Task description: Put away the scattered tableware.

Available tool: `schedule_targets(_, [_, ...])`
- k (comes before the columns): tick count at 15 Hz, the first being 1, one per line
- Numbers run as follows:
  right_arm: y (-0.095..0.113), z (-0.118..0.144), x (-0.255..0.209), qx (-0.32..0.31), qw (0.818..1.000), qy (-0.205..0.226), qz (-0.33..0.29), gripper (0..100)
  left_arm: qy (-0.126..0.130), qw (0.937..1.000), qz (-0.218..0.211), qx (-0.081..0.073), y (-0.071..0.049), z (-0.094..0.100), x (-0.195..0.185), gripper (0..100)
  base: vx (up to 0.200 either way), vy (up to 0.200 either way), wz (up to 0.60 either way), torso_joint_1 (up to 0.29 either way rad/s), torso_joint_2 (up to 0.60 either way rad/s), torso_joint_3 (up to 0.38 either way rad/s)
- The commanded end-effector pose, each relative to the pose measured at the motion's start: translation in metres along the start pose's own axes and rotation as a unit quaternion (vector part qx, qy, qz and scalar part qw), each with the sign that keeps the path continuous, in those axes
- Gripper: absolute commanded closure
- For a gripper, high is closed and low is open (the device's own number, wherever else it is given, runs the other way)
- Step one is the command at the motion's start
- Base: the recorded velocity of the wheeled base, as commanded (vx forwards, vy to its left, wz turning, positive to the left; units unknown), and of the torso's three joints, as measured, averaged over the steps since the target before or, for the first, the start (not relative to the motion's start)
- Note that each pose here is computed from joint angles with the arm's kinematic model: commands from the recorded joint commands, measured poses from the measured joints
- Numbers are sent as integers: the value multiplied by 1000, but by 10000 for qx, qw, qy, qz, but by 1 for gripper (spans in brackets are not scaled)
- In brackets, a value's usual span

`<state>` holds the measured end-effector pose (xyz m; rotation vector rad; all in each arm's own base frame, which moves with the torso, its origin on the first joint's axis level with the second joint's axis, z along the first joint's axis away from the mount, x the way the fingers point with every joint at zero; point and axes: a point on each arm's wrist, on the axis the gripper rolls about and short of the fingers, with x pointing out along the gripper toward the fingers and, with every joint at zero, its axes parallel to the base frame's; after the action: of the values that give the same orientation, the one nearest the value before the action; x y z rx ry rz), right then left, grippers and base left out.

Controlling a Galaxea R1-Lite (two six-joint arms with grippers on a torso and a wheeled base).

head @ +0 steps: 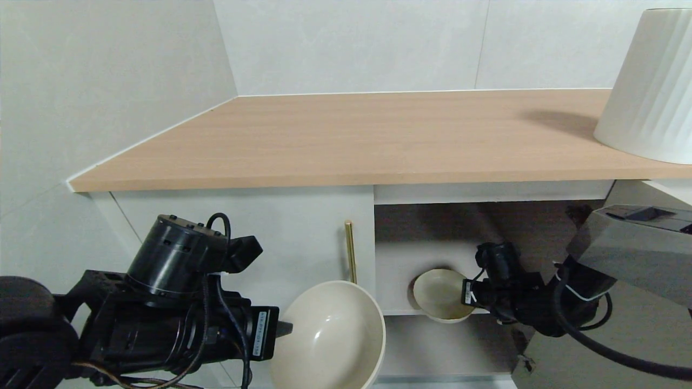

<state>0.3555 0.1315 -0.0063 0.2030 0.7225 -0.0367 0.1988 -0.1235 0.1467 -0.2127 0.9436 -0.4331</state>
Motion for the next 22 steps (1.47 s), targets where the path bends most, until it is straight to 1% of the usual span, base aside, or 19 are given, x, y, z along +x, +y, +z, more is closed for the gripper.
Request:
schedule_targets(1, [-3,-1,13,90,9998,-27,-154,100,14,10000,5,-10,0,0,1,100,0,0,0,0,0,0])
schedule_targets(5, [-1,10,23,213,9988,-296,-317,100,39,10000,24,-6,0,0,2,100,0,0,0,0,0,0])
schedule_targets(6, [-1,10,23,213,9988,-296,-317,100,39,10000,24,-6,0,0,2,100,0,0,0,0,0,0])
schedule_targets(8, [1,19,33,267,9978,-476,-388,100,32,10000,21,-5,0,0,3,100,0,0,0,0,0,0])
schedule_targets(12, [0,23,41,284,9974,-504,-421,100,32,10000,21,-5,0,1,3,100,0,0,0,0,0,0])
schedule_targets(19, [-1,20,40,250,9978,-428,-450,100,63,10000,44,-17,1,0,5,100,0,0,0,0,0,0])
schedule_targets(20, [-1,20,39,248,9978,-422,-453,0,70,10000,47,-18,1,0,5,100,0,0,0,0,0,0])
schedule_targets(22, [0,22,37,256,9977,-441,-438,0,88,9999,64,-36,1,0,7,100,0,0,0,0,0,0])
